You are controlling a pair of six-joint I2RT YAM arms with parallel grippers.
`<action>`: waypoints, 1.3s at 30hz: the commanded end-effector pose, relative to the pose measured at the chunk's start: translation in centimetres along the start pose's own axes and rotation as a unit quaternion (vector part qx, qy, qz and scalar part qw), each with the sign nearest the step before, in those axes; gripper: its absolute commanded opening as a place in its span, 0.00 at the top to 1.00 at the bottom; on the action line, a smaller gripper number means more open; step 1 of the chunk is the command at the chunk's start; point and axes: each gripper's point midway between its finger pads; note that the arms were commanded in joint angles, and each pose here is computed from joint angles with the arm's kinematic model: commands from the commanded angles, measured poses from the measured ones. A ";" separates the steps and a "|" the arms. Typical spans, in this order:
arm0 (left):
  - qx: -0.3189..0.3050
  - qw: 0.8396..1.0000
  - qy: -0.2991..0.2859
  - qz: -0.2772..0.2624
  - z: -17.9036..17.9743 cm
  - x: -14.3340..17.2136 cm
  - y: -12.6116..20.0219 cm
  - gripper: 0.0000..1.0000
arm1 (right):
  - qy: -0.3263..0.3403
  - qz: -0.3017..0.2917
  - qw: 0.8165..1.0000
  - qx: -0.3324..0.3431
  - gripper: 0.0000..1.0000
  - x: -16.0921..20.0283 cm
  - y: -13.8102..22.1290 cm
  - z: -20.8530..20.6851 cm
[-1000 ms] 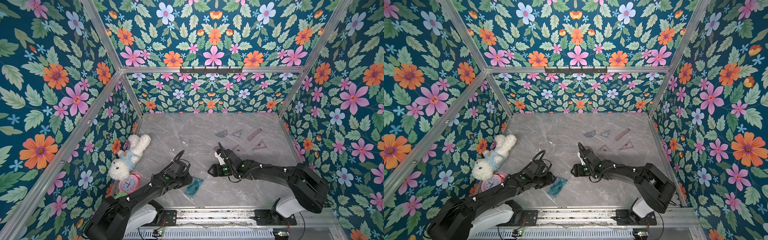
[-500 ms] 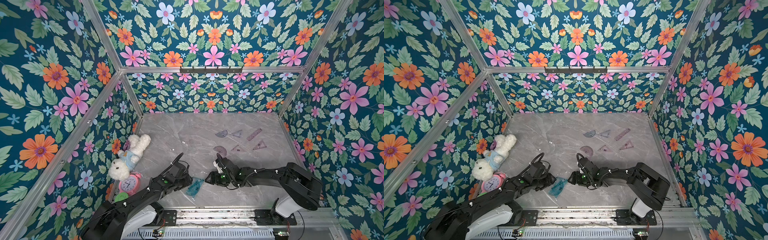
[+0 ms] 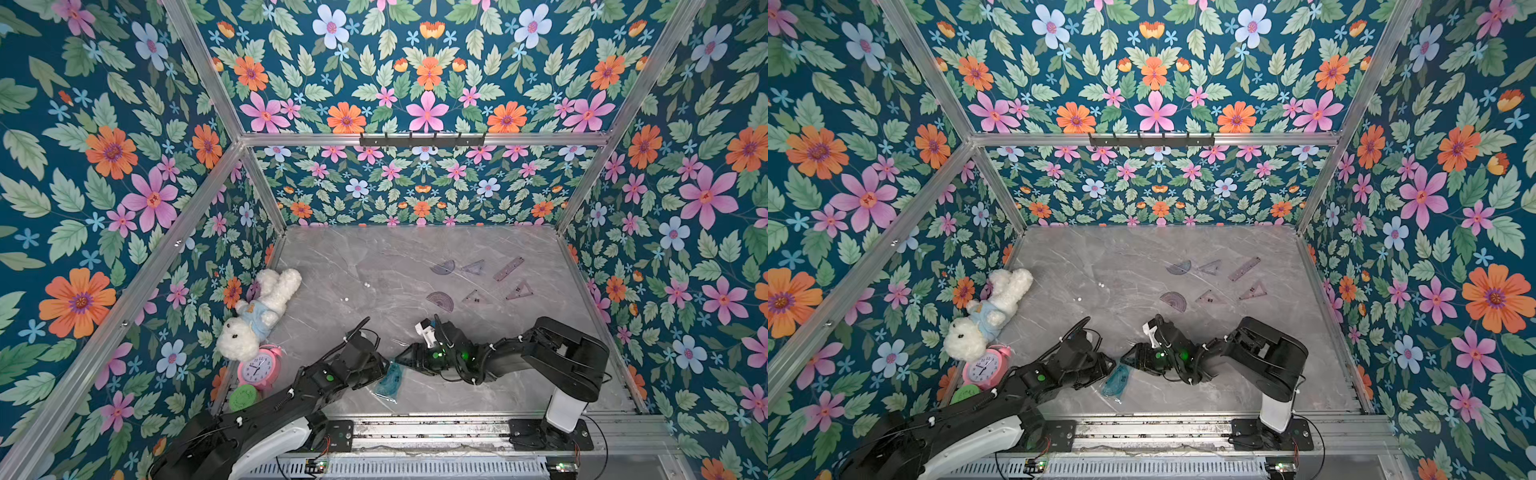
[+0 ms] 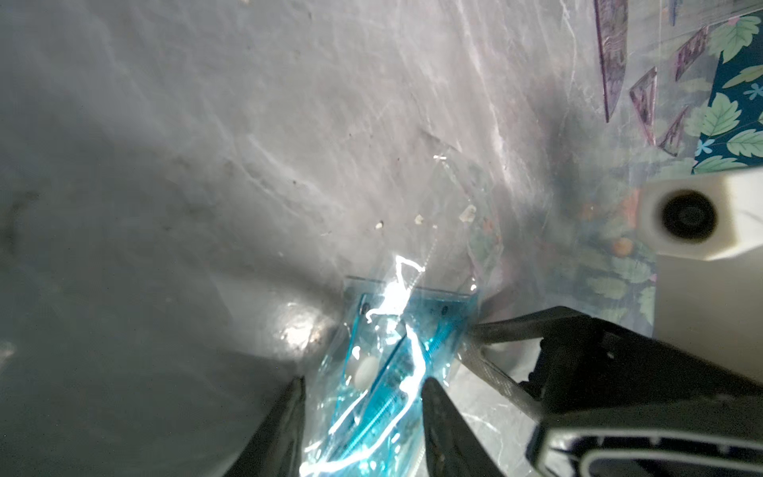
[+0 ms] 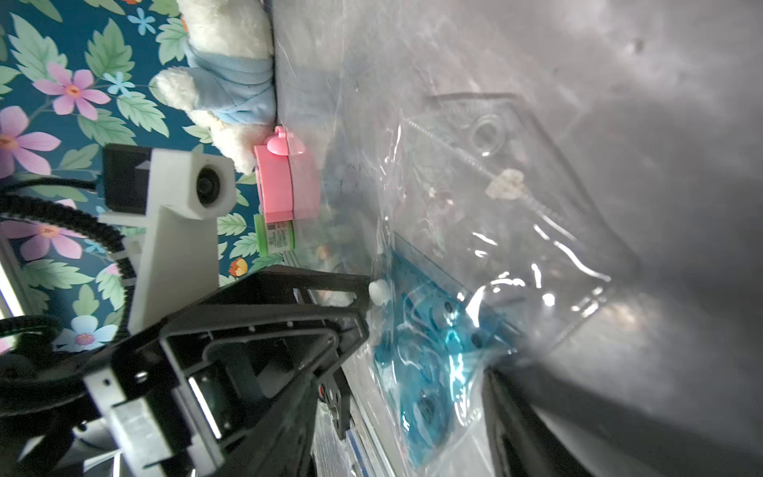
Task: Open the ruler set and take out the ruler
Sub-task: Pick up the ruler set bag from the center of the board.
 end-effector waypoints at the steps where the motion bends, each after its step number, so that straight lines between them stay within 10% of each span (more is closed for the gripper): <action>1: -0.010 1.000 0.019 -0.001 0.6 0.4 -0.1 0.52 | -0.030 0.006 0.999 0.009 0.35 0.4 -0.2 -1.4; 39: -0.004 1.000 0.017 -0.021 0.6 0.4 -0.5 0.57 | 0.018 0.012 0.999 -0.044 0.60 0.3 -0.3 1.6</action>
Point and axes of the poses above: each gripper's point midway between its finger pads, its own y axis back along the fingers, its own z axis along the line the jaws close on, x = y × z, and after that the axes turned 11 degrees about -y, right-handed
